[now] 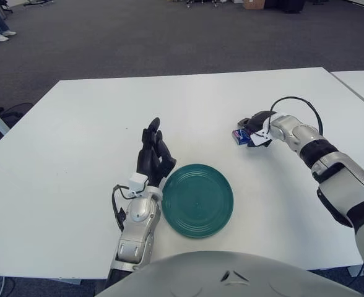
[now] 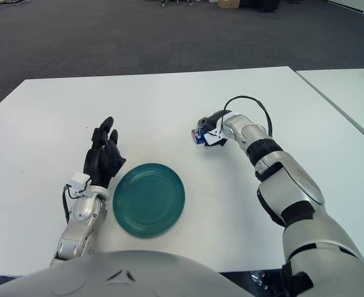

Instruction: Put the gum into the plate.

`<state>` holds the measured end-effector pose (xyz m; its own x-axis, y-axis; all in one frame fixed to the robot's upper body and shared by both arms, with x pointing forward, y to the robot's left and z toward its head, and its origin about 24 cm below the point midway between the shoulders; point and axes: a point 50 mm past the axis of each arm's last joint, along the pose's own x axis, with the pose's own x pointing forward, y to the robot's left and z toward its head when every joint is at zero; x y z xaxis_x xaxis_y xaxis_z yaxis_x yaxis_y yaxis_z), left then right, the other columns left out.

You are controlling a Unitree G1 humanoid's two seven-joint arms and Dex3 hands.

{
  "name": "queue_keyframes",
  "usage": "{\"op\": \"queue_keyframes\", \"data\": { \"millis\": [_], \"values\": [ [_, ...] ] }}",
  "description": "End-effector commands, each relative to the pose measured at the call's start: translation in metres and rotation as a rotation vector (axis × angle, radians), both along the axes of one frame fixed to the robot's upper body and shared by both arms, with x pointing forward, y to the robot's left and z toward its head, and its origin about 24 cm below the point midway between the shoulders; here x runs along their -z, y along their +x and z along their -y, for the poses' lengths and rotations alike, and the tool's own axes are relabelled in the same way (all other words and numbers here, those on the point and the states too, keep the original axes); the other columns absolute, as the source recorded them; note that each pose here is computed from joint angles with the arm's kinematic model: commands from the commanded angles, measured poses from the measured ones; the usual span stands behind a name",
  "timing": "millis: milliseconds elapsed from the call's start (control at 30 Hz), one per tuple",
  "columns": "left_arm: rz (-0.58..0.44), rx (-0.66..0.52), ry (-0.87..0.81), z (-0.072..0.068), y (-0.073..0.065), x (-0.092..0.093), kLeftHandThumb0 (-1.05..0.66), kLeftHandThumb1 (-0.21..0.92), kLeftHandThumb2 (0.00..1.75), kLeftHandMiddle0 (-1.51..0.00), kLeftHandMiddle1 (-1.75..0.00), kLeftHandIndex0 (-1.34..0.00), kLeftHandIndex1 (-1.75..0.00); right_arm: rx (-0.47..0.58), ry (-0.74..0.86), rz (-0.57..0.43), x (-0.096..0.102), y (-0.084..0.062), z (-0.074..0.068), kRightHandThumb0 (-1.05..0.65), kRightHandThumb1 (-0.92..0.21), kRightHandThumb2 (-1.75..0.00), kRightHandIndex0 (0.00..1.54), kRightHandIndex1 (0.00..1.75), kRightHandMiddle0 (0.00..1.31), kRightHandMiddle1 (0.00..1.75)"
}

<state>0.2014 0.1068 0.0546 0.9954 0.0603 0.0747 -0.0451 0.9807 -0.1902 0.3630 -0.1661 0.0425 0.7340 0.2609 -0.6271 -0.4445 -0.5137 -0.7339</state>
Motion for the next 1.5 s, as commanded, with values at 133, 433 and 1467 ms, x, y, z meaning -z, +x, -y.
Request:
{"op": "queue_keyframes", "data": {
  "millis": [133,433,1467],
  "values": [
    [0.053,-0.022,-0.051,0.007,0.005,-0.012,-0.86,0.92,1.03,-0.25,-0.02,0.0,-0.46,-0.016,0.002,0.099,0.002,0.006,-0.002,-0.95,-0.92,-0.82,0.06,1.3,0.0,0.6],
    [0.065,-0.037,-0.065,0.008,0.007,-0.015,-0.86,0.92,1.03,-0.27,-0.02,0.0,-0.51,0.018,0.022,0.171,0.008,0.006,-0.005,-0.84,-0.92,-0.73,0.05,1.73,0.0,1.03],
    [0.126,-0.035,-0.056,-0.003,0.009,-0.026,-0.88,0.92,0.95,-0.24,0.0,0.0,-0.54,0.116,0.108,0.251,0.006,0.01,-0.011,-0.41,-0.58,-0.99,0.85,1.75,0.42,1.75]
  ]
}}
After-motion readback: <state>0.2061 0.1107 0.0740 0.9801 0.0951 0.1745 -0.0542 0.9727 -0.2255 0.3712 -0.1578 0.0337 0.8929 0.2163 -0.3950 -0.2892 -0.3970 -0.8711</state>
